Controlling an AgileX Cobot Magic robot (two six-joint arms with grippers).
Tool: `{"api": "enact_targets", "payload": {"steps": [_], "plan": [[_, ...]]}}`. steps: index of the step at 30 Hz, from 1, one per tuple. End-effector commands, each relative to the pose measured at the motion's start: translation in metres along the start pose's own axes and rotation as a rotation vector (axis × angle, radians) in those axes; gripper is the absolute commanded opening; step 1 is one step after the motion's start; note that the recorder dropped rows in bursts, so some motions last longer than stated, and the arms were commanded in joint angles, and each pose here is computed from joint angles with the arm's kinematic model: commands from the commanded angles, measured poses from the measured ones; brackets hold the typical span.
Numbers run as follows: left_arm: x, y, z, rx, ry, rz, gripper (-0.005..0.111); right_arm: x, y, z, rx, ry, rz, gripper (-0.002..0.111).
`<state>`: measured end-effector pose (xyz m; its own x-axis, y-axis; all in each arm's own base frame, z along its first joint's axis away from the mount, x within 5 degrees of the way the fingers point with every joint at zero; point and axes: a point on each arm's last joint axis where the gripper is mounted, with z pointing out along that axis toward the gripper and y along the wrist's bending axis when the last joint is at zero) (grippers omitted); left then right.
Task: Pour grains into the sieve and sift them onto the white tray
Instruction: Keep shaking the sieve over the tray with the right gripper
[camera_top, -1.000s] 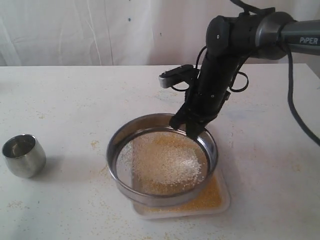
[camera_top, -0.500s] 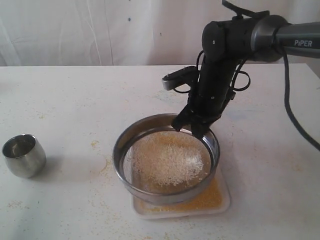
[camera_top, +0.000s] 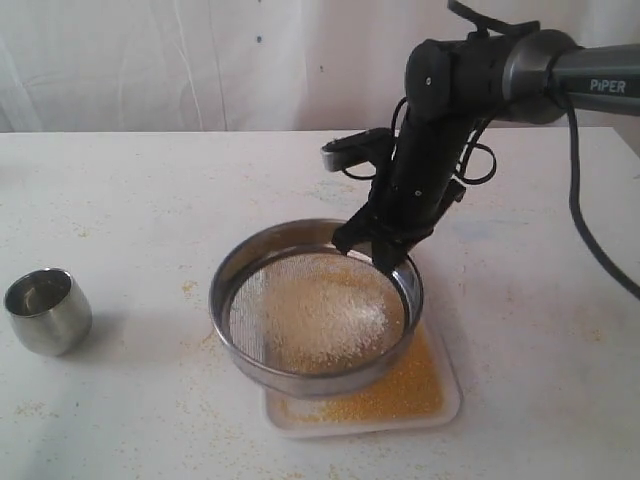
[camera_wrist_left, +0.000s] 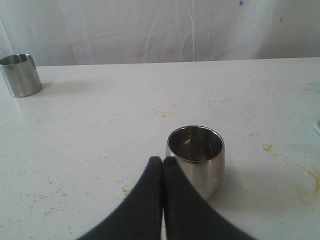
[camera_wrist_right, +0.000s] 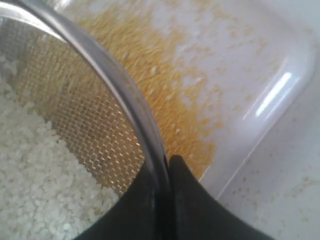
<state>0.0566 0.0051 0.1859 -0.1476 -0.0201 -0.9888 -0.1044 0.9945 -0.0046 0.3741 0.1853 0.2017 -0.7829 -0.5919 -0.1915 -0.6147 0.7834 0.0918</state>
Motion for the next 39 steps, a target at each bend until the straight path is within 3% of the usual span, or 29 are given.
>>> {"api": "enact_targets", "payload": {"steps": [1, 2, 4, 5, 8, 9, 10, 12, 13, 16, 17, 20, 23, 24, 26, 27, 30, 31, 33, 34, 37, 39], "plan": [[0.001, 0.000, 0.000, 0.001, 0.001, -0.010, 0.000, 0.003, 0.013, -0.008, -0.139, 0.008, -0.237, 0.000], [0.001, 0.000, 0.000, 0.001, 0.001, -0.010, 0.000, 0.002, 0.010, -0.007, -0.108, -0.002, -0.184, 0.000], [0.001, 0.000, 0.000, 0.001, 0.001, -0.010, 0.000, -0.005, -0.005, -0.007, 0.021, -0.081, 0.103, 0.000], [0.001, 0.000, 0.000, 0.001, 0.001, -0.010, 0.000, -0.006, -0.005, -0.007, 0.022, -0.087, 0.147, 0.000], [0.001, 0.000, 0.000, 0.001, 0.001, -0.010, 0.000, 0.003, 0.017, -0.008, -0.156, 0.003, -0.217, 0.000], [0.001, 0.000, 0.000, 0.001, 0.001, -0.010, 0.000, 0.003, 0.018, -0.008, -0.160, 0.006, -0.259, 0.000], [0.001, 0.000, 0.000, 0.001, 0.001, -0.010, 0.000, 0.000, 0.013, -0.007, -0.109, -0.021, -0.187, 0.000], [0.001, 0.000, 0.000, 0.001, 0.001, -0.010, 0.000, -0.007, -0.001, -0.007, 0.000, -0.090, 0.104, 0.000], [0.001, 0.000, 0.000, 0.001, 0.001, -0.010, 0.000, -0.007, -0.001, -0.007, 0.001, -0.089, 0.136, 0.000], [0.001, 0.000, 0.000, 0.001, 0.001, -0.010, 0.000, 0.000, 0.017, -0.007, -0.126, -0.015, -0.201, 0.000], [0.001, 0.000, 0.000, 0.001, 0.001, -0.010, 0.000, -0.001, 0.015, -0.007, -0.101, -0.018, -0.175, 0.000], [0.001, 0.000, 0.000, 0.001, 0.001, -0.010, 0.000, -0.007, 0.001, -0.007, -0.010, -0.084, 0.126, 0.000], [0.001, 0.000, 0.000, 0.001, 0.001, -0.010, 0.000, 0.001, 0.014, -0.007, -0.100, -0.003, -0.195, 0.000], [0.001, 0.000, 0.000, 0.001, 0.001, -0.010, 0.000, 0.001, 0.010, -0.006, -0.060, 0.004, -0.179, 0.000], [0.001, 0.000, 0.000, 0.001, 0.001, -0.010, 0.000, -0.003, -0.005, -0.007, 0.072, -0.049, 0.096, 0.000], [0.001, 0.000, 0.000, 0.001, 0.001, -0.010, 0.000, -0.002, -0.006, -0.007, 0.075, -0.040, 0.124, 0.000], [0.001, 0.000, 0.000, 0.001, 0.001, -0.010, 0.000, 0.007, 0.011, -0.006, -0.050, 0.078, -0.250, 0.000], [0.001, 0.000, 0.000, 0.001, 0.001, -0.010, 0.000, 0.006, 0.005, -0.006, 0.019, 0.076, -0.203, 0.000], [0.001, 0.000, 0.000, 0.001, 0.001, -0.010, 0.000, 0.001, -0.010, -0.008, 0.157, -0.004, 0.080, 0.000], [0.001, 0.000, 0.000, 0.001, 0.001, -0.010, 0.000, 0.001, -0.010, -0.008, 0.150, -0.006, 0.098, 0.000], [0.001, 0.000, 0.000, 0.001, 0.001, -0.010, 0.000, 0.009, 0.013, -0.007, -0.061, 0.092, -0.268, 0.000], [0.001, 0.000, 0.000, 0.001, 0.001, -0.010, 0.000, 0.005, 0.004, -0.007, 0.016, 0.052, -0.165, 0.000]]}}
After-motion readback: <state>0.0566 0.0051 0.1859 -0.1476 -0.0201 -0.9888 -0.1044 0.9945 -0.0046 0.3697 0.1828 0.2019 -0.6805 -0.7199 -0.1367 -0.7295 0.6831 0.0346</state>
